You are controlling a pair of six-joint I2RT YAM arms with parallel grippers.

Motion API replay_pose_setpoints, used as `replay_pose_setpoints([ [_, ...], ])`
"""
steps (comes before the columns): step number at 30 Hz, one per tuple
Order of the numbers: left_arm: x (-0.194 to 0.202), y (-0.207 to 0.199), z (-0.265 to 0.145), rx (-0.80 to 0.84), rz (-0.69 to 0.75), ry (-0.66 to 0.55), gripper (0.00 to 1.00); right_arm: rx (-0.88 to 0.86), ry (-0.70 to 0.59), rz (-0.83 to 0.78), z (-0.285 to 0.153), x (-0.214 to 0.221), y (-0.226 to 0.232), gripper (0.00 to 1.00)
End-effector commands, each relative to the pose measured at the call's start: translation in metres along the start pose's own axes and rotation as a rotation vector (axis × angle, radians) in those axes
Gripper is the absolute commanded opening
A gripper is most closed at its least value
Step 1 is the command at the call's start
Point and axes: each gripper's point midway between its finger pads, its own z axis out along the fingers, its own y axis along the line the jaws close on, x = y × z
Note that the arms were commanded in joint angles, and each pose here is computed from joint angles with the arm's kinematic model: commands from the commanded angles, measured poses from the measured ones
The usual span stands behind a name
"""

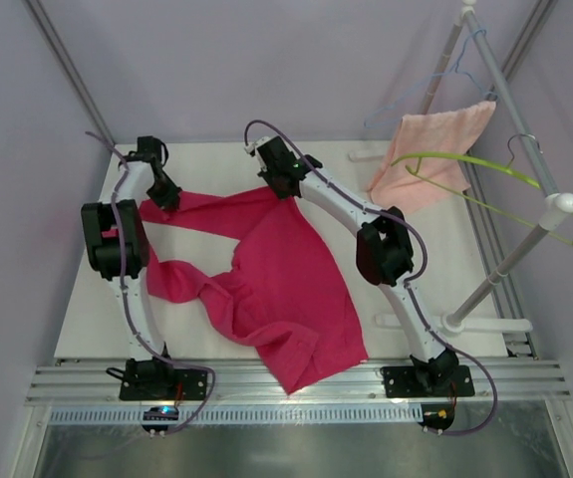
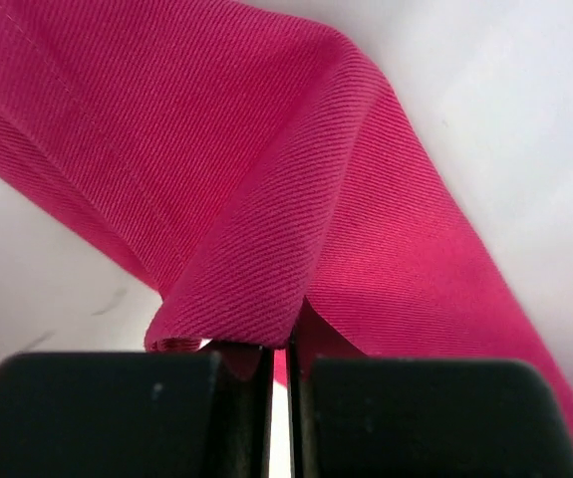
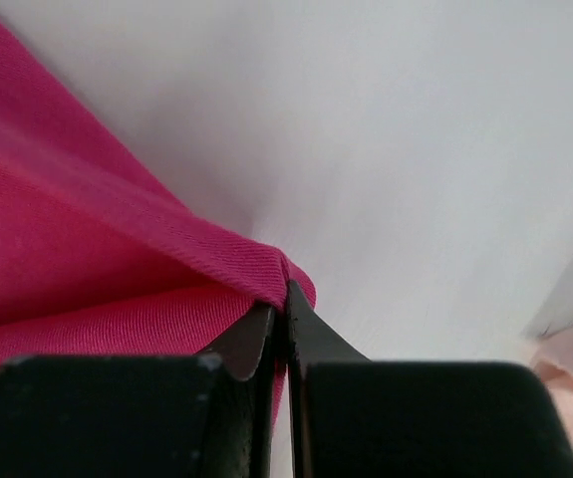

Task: Place the trousers on the hanger
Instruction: Fold the trousers

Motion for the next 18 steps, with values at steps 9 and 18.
replay_pose_setpoints([
  [9, -0.082, 0.076, -0.101, -0.198, -0.024, -0.296, 0.00, -0.125, -0.496, -0.063, -0.065, -0.133, 0.046, 0.24],
  [18, -0.082, 0.096, -0.100, -0.200, -0.058, -0.274, 0.00, 0.055, -0.204, 0.378, -0.114, -0.049, 0.022, 0.62],
])
